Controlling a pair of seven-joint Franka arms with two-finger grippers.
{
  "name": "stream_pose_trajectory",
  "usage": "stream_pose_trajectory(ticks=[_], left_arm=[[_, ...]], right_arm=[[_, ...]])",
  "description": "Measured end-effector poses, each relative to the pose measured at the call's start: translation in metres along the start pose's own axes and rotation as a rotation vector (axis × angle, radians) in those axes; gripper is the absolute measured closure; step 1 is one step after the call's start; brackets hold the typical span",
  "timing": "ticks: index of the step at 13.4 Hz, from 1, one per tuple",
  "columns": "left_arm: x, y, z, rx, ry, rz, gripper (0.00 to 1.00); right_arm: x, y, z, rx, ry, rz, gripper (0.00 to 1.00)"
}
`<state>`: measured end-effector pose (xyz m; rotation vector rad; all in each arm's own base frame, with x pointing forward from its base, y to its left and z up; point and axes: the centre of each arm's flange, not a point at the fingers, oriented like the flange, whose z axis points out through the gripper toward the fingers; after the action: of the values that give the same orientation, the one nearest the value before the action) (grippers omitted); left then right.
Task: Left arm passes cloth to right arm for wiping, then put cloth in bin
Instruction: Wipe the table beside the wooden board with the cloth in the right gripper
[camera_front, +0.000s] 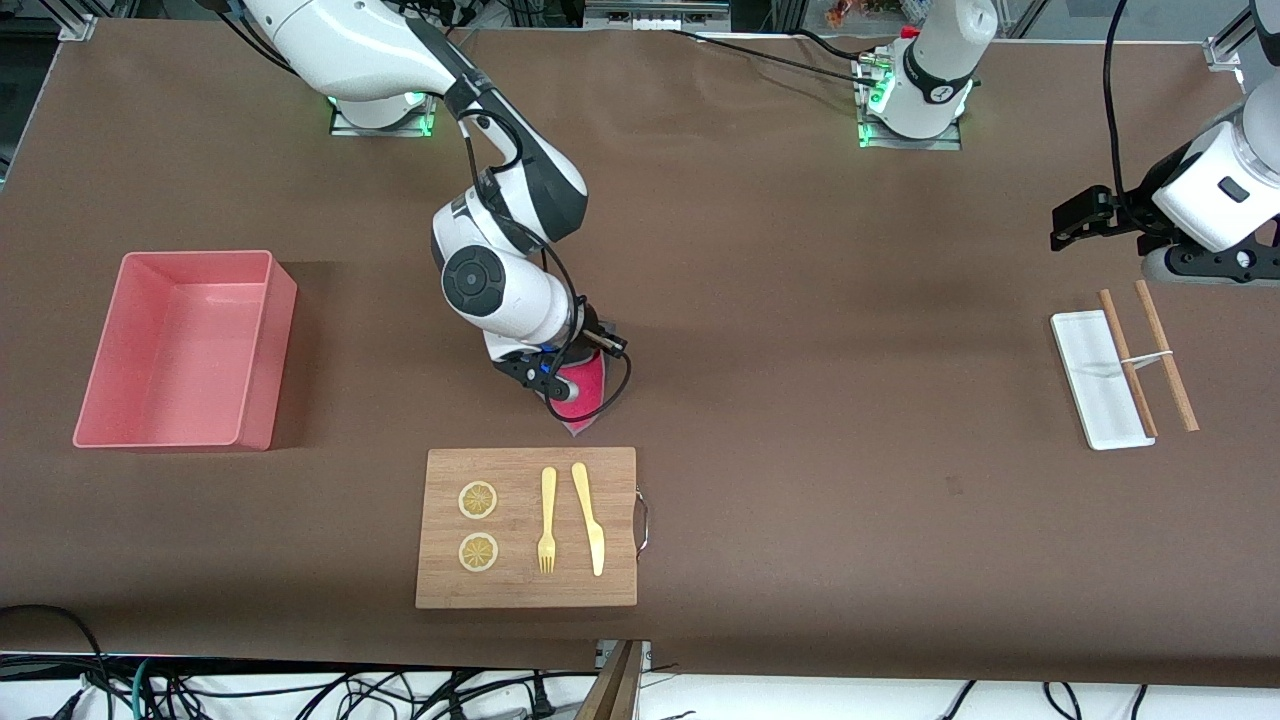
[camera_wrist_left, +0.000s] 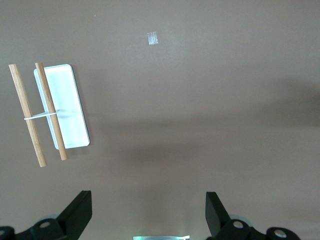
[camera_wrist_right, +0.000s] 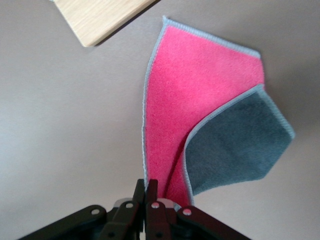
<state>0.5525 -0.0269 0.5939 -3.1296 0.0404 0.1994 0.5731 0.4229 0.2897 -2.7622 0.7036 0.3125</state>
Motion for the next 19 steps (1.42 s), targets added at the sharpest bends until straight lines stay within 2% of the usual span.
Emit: stream_pose_trajectory(ticks=[1,3,5,8,10,14,19], left_arm=[[0.0,0.0,-0.003,0.0,0.006,0.0,0.0],[0.0,-0.001,-0.009,0.0,0.018,-0.001,0.0],[0.001,-0.002,-0.008,0.0,0.016,-0.003,0.0],[0.002,-0.002,-0.006,0.001,0.012,-0.003,0.0],[0.002,-0.002,-0.006,0.001,0.012,-0.003,0.0],[0.002,-0.001,-0.007,0.001,0.014,-0.001,0.0],[0.002,0.002,-0.007,0.001,0.015,0.003,0.0]], right_arm=[[0.004,0.004,-0.003,-0.015,-0.013,0.006,0.98],[0.023,0.028,-0.003,-0.107,-0.074,-0.038,0.98],[0.07,0.073,-0.012,-0.18,-0.14,-0.107,0.98],[0.141,0.144,-0.029,-0.19,-0.197,-0.167,0.98],[0.167,0.18,-0.032,-0.203,-0.229,-0.197,0.98],[0.198,0.233,-0.032,-0.264,-0.232,-0.292,0.98],[0.238,0.297,-0.078,-0.305,-0.236,-0.406,0.98]])
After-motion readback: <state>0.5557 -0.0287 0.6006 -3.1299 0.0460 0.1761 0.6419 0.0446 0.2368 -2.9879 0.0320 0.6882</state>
